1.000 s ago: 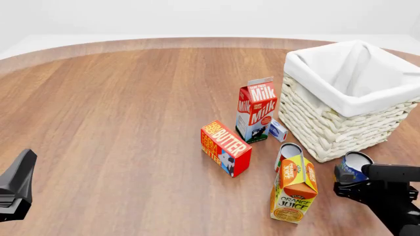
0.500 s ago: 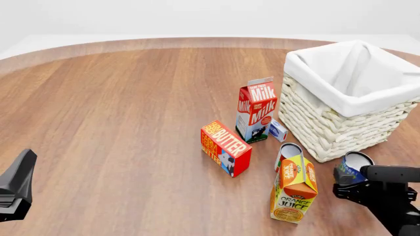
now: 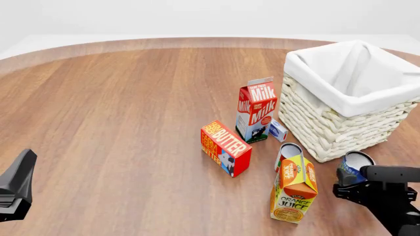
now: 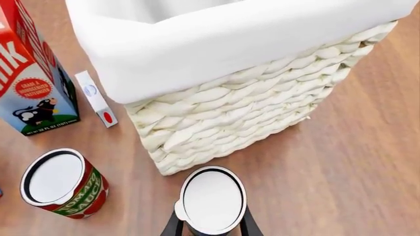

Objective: Pick up the alphabet soup, and put it in the basket.

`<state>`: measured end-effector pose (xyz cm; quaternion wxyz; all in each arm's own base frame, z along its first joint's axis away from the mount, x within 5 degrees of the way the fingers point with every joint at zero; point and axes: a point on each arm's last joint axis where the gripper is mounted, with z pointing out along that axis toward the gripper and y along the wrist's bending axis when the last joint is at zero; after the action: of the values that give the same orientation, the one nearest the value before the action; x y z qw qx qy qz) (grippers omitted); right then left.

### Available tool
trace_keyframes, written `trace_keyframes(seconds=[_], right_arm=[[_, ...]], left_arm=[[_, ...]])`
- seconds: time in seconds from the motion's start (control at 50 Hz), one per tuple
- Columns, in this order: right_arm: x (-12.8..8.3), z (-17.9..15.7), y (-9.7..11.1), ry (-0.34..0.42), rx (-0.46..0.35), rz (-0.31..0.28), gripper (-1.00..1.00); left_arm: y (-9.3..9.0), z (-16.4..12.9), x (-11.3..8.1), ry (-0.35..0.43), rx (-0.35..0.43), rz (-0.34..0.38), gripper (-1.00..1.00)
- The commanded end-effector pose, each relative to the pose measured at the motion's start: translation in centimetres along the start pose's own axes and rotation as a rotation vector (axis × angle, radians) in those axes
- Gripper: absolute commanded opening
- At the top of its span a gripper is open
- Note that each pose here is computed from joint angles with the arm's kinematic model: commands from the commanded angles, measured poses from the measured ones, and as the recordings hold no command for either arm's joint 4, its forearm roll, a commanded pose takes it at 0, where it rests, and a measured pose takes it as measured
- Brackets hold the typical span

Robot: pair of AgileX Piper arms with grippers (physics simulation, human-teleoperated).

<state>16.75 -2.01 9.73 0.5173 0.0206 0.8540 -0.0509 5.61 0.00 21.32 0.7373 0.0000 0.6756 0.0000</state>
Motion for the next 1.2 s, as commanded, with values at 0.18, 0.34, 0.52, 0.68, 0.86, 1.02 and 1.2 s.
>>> trace_keyframes(seconds=[0.18,0.34,0.52,0.68,0.86,1.02,1.2], right_arm=[[-0.3,-0.1,0.0,-0.022,0.0,0.006,-1.0],[-0.6,-0.2,-0.2,-0.04,0.01,0.005,-1.0],[-0.9,-0.4,-0.4,-0.06,0.019,-0.002,-1.0],[-1.1,-0.5,-0.5,-0.07,0.024,-0.018,-1.0],[-1.4,-0.6,-0.6,-0.09,0.032,-0.042,-1.0],[-1.6,-0.7,-0.7,-0.1,0.039,-0.052,-1.0],[-1.8,-0.8,-0.7,-0.116,0.043,-0.052,-1.0]], left_arm=[[0.0,0.0,0.0,0.0,0.0,0.0,1.0],[0.0,0.0,0.0,0.0,0.0,0.0,1.0],[0.0,0.0,0.0,0.0,0.0,0.0,1.0],[0.0,0.0,0.0,0.0,0.0,0.0,1.0],[0.0,0.0,0.0,0.0,0.0,0.0,1.0],[0.0,0.0,0.0,0.0,0.0,0.0,1.0],[0.0,0.0,0.0,0.0,0.0,0.0,1.0]])
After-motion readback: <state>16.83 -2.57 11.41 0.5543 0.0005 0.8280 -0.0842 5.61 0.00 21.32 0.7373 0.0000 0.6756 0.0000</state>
